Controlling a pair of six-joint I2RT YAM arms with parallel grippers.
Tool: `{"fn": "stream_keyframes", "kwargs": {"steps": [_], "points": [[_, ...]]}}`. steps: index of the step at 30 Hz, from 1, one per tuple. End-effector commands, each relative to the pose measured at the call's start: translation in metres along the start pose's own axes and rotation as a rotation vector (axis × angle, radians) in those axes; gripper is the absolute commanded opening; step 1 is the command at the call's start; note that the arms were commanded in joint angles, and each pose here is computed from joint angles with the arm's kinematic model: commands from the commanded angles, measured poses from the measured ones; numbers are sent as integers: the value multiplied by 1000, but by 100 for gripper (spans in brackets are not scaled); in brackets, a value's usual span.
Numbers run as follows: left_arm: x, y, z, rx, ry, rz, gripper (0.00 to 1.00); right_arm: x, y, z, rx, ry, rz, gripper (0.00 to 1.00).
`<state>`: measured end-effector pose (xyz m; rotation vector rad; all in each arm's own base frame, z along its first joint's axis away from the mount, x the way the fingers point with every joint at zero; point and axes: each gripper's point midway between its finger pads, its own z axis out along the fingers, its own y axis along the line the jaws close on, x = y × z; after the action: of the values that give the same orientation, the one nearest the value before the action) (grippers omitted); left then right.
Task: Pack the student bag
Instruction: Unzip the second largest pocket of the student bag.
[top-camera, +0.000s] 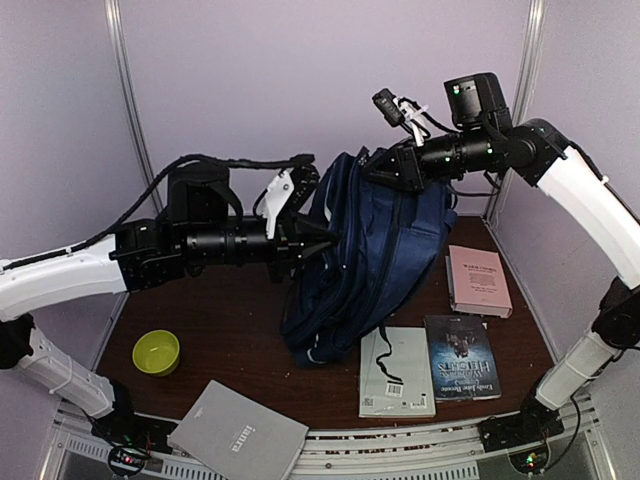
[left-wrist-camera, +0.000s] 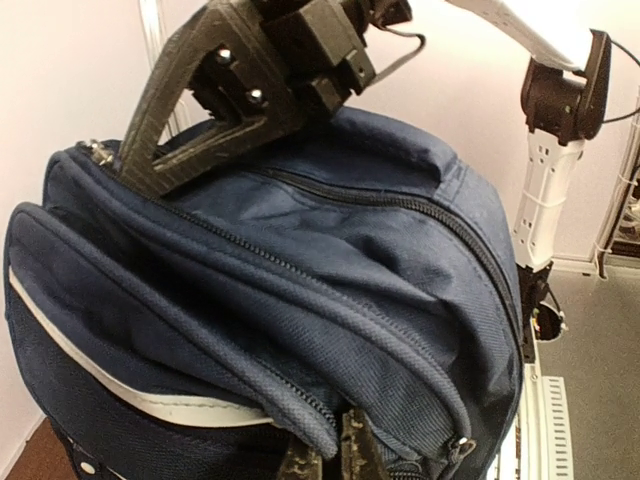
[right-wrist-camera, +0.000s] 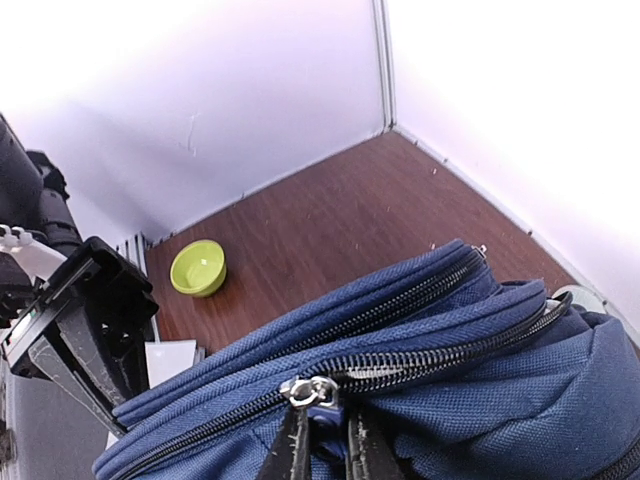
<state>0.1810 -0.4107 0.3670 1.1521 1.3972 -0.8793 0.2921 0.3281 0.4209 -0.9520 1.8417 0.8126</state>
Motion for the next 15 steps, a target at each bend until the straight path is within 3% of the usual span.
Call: {"fn": "stream_keyframes", "kwargs": {"steps": [1, 3, 5, 8, 11, 15], "points": [[-64, -67, -16, 263, -266, 204, 0, -12, -8, -4, 41, -61, -94, 0], [-61, -78, -20, 330, -244, 239, 14, -11, -3, -5, 16, -61, -117, 0], [-54, -89, -32, 395, -193, 285, 40, -9, 4, -5, -24, -62, -144, 0], [-59, -81, -56, 334, -157, 352, 64, 2, 19, -5, -109, -60, -196, 0], [-77, -54, -83, 215, -167, 330, 72, 9, 35, -7, -199, -65, -236, 0], [-101, 26, -99, 46, -236, -11, 71, 16, 45, 4, -238, -43, -240, 0]]}}
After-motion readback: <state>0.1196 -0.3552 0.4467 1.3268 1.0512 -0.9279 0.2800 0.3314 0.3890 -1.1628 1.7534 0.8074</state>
